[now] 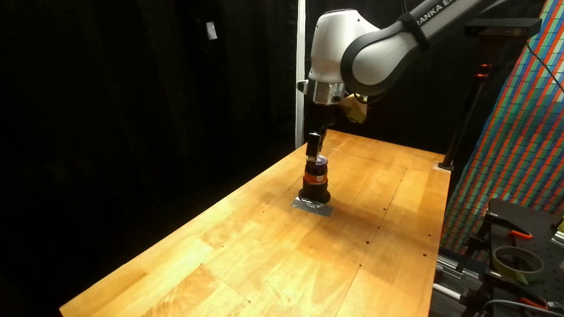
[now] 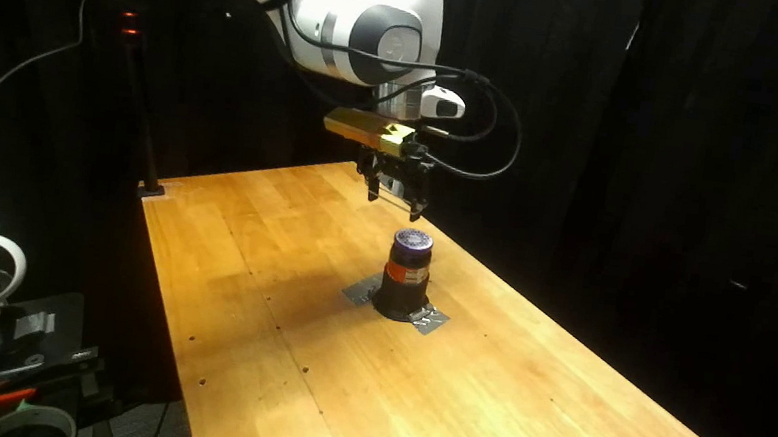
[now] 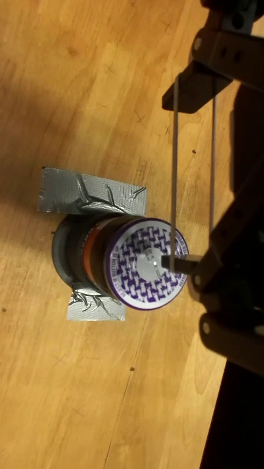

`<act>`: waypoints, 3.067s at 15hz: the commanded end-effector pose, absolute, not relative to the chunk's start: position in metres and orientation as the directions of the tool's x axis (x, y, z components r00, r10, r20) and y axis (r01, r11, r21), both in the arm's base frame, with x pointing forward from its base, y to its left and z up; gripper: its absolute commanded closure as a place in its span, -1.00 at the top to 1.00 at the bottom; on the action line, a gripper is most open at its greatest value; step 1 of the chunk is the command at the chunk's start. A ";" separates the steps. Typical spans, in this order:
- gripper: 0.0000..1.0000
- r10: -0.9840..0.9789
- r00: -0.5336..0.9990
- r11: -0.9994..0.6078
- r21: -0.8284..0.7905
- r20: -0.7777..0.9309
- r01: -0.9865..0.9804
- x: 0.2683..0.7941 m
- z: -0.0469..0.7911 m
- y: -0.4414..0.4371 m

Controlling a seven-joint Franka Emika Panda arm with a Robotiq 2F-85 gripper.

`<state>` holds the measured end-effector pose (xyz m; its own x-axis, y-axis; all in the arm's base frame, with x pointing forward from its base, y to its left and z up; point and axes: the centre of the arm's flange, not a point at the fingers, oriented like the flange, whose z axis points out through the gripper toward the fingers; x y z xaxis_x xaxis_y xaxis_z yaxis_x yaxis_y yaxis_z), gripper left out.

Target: Put the rubber band on the jar.

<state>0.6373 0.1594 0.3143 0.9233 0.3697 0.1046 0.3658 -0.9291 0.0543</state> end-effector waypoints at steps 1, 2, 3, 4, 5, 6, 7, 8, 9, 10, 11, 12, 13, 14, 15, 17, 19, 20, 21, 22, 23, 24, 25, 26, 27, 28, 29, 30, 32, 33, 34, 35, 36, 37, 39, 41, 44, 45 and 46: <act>1.00 0.367 0.922 -0.930 0.055 0.123 0.363 0.669 0.305 0.150; 1.00 0.362 0.925 -0.932 0.058 0.119 0.357 0.673 0.301 0.145; 1.00 0.355 0.928 -0.935 0.060 0.116 0.351 0.677 0.298 0.141; 1.00 0.349 0.930 -0.937 0.069 0.112 0.343 0.680 0.295 0.136; 1.00 0.345 0.932 -0.938 0.071 0.111 0.339 0.682 0.293 0.132; 1.00 0.339 0.935 -0.940 0.073 0.107 0.333 0.685 0.290 0.128; 1.00 0.337 0.936 -0.941 0.076 0.104 0.331 0.687 0.286 0.126; 1.00 0.333 0.937 -0.942 0.080 0.103 0.326 0.689 0.284 0.124; 1.00 0.331 0.938 -0.943 0.084 0.105 0.323 0.692 0.282 0.123; 1.00 0.325 0.939 -0.945 0.084 0.108 0.317 0.694 0.279 0.121; 1.00 0.324 0.940 -0.945 0.083 0.109 0.316 0.696 0.276 0.120; 1.00 0.318 0.942 -0.947 0.084 0.110 0.310 0.698 0.273 0.119; 1.00 0.315 0.942 -0.948 0.084 0.111 0.307 0.701 0.271 0.119; 1.00 0.312 0.944 -0.949 0.084 0.107 0.304 0.702 0.268 0.118; 1.00 0.313 0.944 -0.949 0.081 0.100 0.306 0.703 0.266 0.118; 1.00 0.310 0.946 -0.949 0.084 0.094 0.303 0.704 0.259 0.117; 1.00 0.312 0.947 -0.949 0.074 0.073 0.307 0.701 0.253 0.116; 1.00 0.311 0.948 -0.949 0.066 0.059 0.308 0.698 0.251 0.115; 1.00 0.306 0.951 -0.951 0.061 0.042 0.303 0.694 0.250 0.115; 1.00 0.304 0.952 -0.951 0.065 0.027 0.302 0.687 0.252 0.114; 1.00 0.302 0.953 -0.952 0.067 0.018 0.300 0.682 0.255 0.113; 1.00 0.294 0.956 -0.954 0.067 0.016 0.292 0.675 0.260 0.110; 1.00 0.291 0.957 -0.955 0.064 0.013 0.290 0.672 0.262 0.108; 1.00 0.282 0.959 -0.958 0.057 0.012 0.280 0.666 0.265 0.102; 1.00 0.276 0.961 -0.960 0.054 0.013 0.275 0.664 0.266 0.100; 1.00 0.266 0.964 -0.963 0.042 0.016 0.265 0.660 0.267 0.095; 1.00 0.261 0.965 -0.965 0.031 0.015 0.260 0.658 0.268 0.092; 1.00 0.253 0.967 -0.967 0.014 0.013 0.253 0.654 0.269 0.089; 1.00 0.244 0.970 -0.970 -0.014 0.001 0.244 0.647 0.270 0.084; 1.00 0.242 0.970 -0.970 -0.028 -0.006 0.242 0.643 0.269 0.082; 1.00 0.243 0.970 -0.969 -0.046 -0.014 0.242 0.638 0.267 0.081; 1.00 0.244 0.970 -0.969 -0.054 -0.020 0.243 0.633 0.265 0.079; 1.00 0.244 0.969 -0.968 -0.059 -0.024 0.243 0.628 0.262 0.078; 1.00 0.247 0.969 -0.968 -0.065 -0.030 0.244 0.623 0.259 0.076; 1.00 0.243 0.969 -0.969 -0.061 -0.037 0.240 0.614 0.253 0.073; 1.00 0.239 0.970 -0.970 -0.058 -0.032 0.237 0.606 0.250 0.072; 0.36 0.229 0.970 -0.973 -0.017 0.074 0.231 0.588 0.255 0.078; 0.17 0.225 0.968 -0.974 -0.006 0.112 0.227 0.584 0.257 0.079; 0.02 0.227 0.959 -0.973 -0.002 0.170 0.231 0.575 0.260 0.080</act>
